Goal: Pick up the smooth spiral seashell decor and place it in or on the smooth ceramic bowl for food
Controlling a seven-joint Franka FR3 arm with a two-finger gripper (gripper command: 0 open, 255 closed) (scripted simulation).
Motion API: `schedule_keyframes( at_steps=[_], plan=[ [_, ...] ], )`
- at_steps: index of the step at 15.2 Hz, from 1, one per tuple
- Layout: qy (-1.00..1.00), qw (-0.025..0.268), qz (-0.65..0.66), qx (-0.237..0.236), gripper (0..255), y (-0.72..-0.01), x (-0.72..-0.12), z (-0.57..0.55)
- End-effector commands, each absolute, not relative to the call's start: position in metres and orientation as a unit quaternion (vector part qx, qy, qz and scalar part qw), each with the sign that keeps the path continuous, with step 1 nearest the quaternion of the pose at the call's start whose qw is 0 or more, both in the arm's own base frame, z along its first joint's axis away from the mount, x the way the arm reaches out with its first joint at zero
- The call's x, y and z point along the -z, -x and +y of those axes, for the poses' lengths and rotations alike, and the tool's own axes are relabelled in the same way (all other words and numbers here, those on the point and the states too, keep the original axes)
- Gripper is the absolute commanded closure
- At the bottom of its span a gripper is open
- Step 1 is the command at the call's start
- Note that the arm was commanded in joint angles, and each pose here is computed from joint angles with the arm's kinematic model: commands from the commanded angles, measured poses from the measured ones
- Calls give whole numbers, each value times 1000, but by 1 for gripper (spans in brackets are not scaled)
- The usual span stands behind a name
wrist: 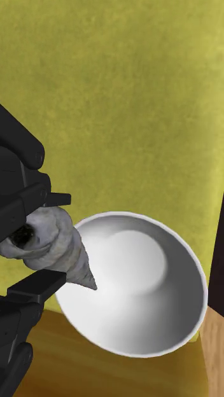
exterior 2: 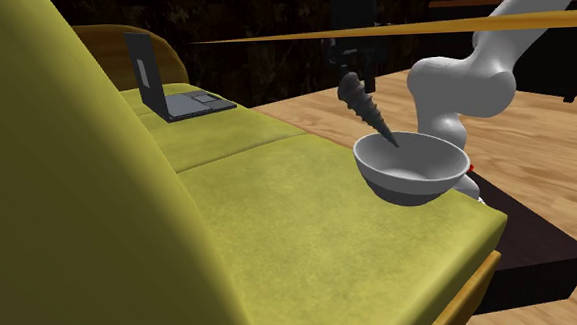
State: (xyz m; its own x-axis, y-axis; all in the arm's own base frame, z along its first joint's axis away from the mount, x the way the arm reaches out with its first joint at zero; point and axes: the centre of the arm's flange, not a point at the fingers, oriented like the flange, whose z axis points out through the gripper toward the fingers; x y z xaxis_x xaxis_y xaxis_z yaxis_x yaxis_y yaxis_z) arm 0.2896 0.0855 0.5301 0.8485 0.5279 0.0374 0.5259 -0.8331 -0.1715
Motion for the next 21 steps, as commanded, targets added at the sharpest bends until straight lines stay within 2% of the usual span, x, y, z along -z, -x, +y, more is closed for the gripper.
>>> schedule_keyframes(
  at_steps=[1,6,21],
  plan=[
    [957,88,-275,-6,255,-263,-527,92],
    [957,88,-275,-6,255,-200,-527,109],
    [957,88,-275,-6,255,-200,-457,109]
  ],
)
